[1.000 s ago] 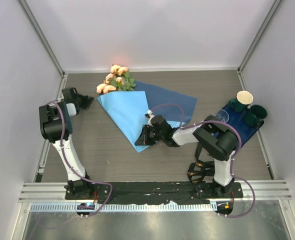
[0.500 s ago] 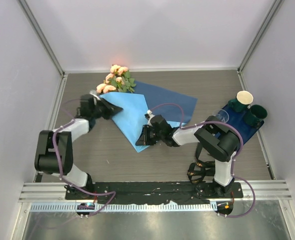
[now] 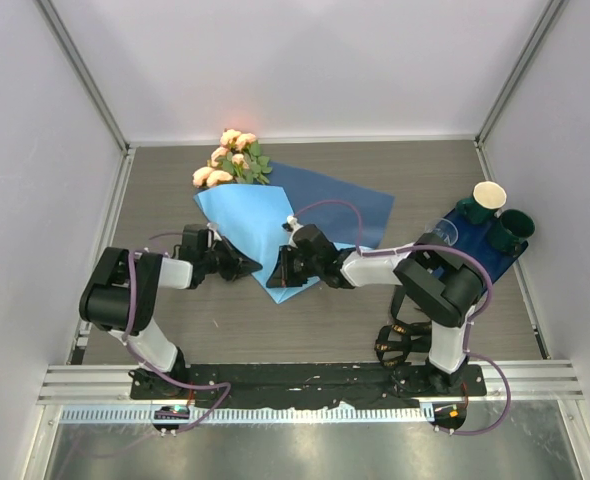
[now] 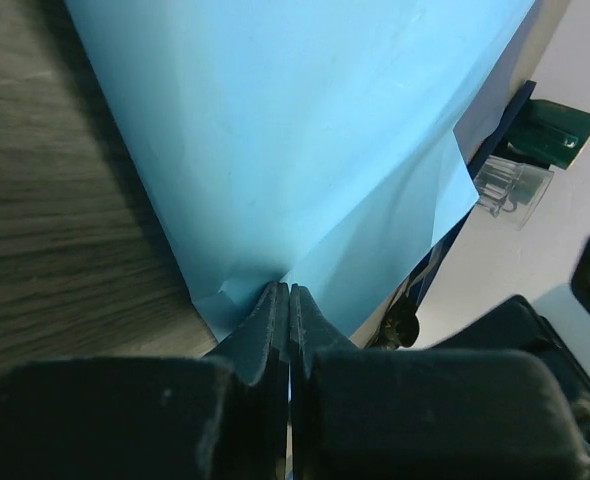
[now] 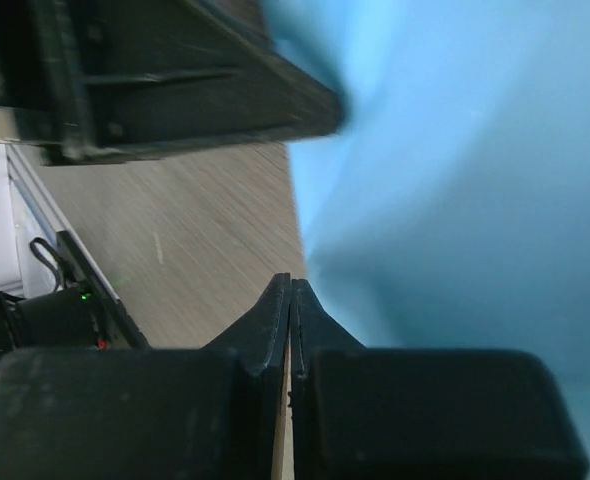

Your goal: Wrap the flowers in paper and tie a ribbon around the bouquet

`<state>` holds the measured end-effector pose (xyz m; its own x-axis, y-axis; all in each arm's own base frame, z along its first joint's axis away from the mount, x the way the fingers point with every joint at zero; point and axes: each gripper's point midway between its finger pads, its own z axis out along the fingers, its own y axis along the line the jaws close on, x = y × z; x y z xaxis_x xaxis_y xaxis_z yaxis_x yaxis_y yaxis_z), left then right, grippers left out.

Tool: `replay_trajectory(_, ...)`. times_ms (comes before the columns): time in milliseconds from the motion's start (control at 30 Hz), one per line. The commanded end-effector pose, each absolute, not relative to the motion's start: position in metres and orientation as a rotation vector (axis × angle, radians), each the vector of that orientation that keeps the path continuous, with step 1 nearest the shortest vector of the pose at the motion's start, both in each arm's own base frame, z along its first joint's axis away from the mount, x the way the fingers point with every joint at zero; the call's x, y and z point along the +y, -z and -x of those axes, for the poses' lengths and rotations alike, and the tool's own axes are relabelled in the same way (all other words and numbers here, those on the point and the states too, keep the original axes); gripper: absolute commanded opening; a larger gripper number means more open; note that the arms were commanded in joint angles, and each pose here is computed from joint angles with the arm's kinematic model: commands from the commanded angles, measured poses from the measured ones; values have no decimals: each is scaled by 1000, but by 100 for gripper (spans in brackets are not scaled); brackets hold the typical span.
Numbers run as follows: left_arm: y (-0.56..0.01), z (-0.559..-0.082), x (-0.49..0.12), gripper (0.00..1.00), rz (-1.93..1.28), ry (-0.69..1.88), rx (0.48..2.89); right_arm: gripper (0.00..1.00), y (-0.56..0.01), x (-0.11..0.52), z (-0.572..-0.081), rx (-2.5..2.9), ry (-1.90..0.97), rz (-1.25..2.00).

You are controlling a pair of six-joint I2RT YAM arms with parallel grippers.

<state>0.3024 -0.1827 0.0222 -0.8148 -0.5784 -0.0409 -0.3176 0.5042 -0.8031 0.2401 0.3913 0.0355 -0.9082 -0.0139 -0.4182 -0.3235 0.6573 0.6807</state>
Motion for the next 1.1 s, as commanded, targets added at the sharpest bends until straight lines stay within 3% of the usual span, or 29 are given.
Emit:
replay_trajectory(0, -6, -306, -177, 0, 750, 1162, 2425, 0, -57, 412, -255, 2418, -1143, 311)
replay_trajectory(300, 6, -296, -171, 0, 782, 1111, 2466, 0, -28, 405, -244, 2481, -1136, 306)
replay_trajectory(667, 20, -288, -170, 0, 828, 1083, 2534, 0, 6, 351, -181, 2600, -1104, 256)
replay_trajectory(833, 19, -288, -168, 0, 811, 1063, 2543, 0, -11, 337, -171, 2585, -1099, 258)
replay_trajectory(1067, 12, -291, -171, 0, 786, 1088, 2534, 0, -80, 354, -217, 2394, -1091, 275)
